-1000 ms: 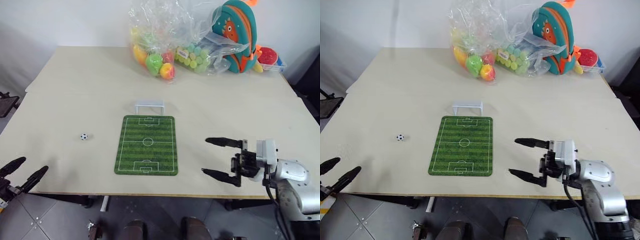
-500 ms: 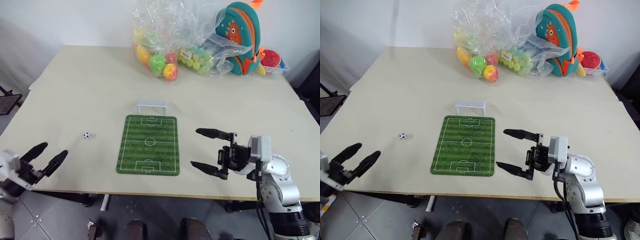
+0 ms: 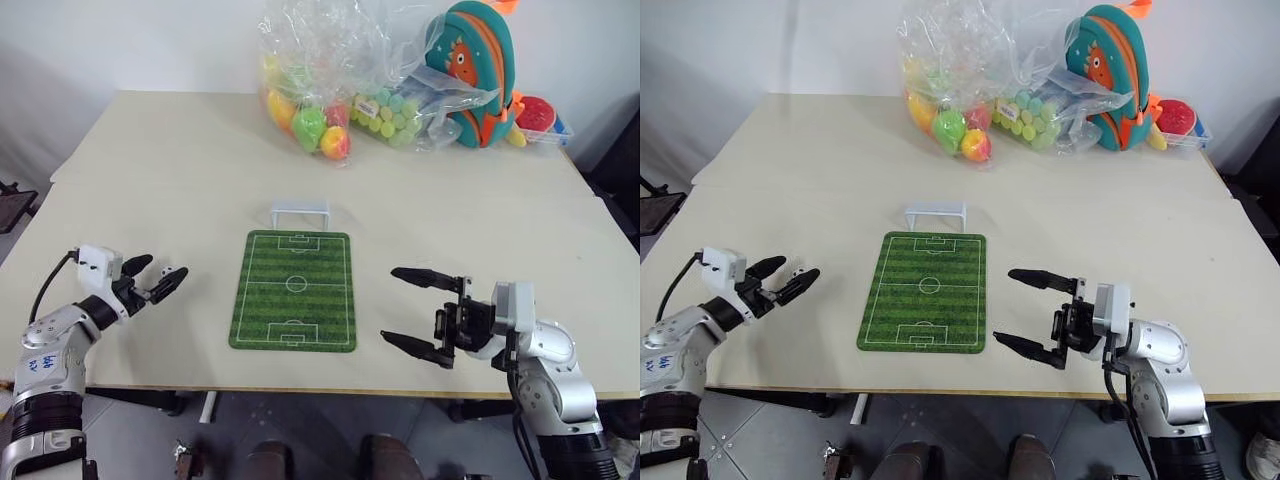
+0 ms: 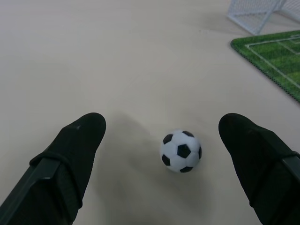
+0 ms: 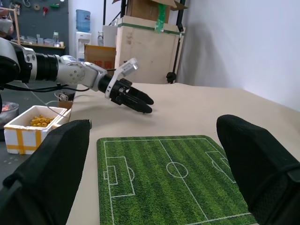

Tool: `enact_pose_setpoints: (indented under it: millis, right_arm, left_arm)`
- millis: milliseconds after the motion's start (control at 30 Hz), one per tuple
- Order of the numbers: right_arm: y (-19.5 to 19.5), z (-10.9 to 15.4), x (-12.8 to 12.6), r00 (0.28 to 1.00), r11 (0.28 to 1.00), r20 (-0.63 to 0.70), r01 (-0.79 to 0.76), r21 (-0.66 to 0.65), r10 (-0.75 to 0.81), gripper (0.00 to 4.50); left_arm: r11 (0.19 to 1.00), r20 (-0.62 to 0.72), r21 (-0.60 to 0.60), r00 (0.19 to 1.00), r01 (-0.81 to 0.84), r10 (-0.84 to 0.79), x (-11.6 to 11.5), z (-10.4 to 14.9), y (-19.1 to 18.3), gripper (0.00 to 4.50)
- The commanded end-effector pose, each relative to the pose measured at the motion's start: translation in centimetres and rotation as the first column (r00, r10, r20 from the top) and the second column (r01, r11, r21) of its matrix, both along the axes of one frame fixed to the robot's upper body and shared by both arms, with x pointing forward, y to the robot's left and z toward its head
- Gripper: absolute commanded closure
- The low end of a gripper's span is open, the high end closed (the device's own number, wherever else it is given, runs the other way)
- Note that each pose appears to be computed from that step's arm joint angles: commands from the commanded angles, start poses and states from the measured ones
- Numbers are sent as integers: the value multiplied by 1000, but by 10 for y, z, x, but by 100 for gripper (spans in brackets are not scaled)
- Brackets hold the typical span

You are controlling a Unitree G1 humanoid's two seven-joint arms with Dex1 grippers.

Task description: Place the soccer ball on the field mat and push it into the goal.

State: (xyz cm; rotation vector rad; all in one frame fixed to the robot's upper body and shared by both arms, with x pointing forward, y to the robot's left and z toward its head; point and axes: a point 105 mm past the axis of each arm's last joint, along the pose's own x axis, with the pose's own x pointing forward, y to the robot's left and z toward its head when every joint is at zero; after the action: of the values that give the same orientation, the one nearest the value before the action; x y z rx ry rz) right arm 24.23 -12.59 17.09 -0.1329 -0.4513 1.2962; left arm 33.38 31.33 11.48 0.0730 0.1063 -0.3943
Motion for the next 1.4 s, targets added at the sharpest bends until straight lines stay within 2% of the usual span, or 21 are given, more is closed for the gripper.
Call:
enact_pose_setpoints:
  millis: [33,167,467,600,667,700,767,900,1033,1233,1400]
  right_arm:
    - [-1,4,-3,999,1000,33,6,18,-7,0]
    - [0,2,-3,999,1000,34,15,27,-16,0]
    - [4,4,0,999,999,43,25,30,-26,0]
    - [4,6,2,998,999,51,35,27,-36,0]
    - [-8,10,4,996,998,63,58,2,-58,0]
    - [-16,10,3,996,998,61,60,-16,-59,0]
    - [-29,10,-4,999,999,25,31,-37,-31,0]
    - [-42,2,-25,997,988,-41,-69,-137,64,0]
    - [-50,-11,-39,991,971,-88,-117,-210,100,0]
    - [-56,-24,-36,993,975,-116,-55,-215,31,0]
    - [-59,-32,-37,992,976,-124,-11,-219,-17,0]
  left_arm:
    - [999,4,28,1000,20,-20,0,2,-1,5]
    - [1000,-5,11,1000,29,-29,-2,1,0,82]
    - [998,-16,24,998,57,-56,-4,0,1,362]
    - [994,9,20,994,107,-107,-6,7,-4,363]
    - [948,169,29,933,317,-317,-14,49,-32,363]
    - [896,206,65,873,438,-442,-22,63,-50,363]
    - [799,165,113,782,591,-601,-31,69,-76,363]
    - [582,0,193,593,790,-805,-46,52,-119,363]
    - [399,-147,248,441,883,-885,-52,22,-150,363]
    - [347,-179,273,402,897,-898,-41,-3,-177,363]
    - [347,-182,275,404,896,-897,-34,-12,-190,363]
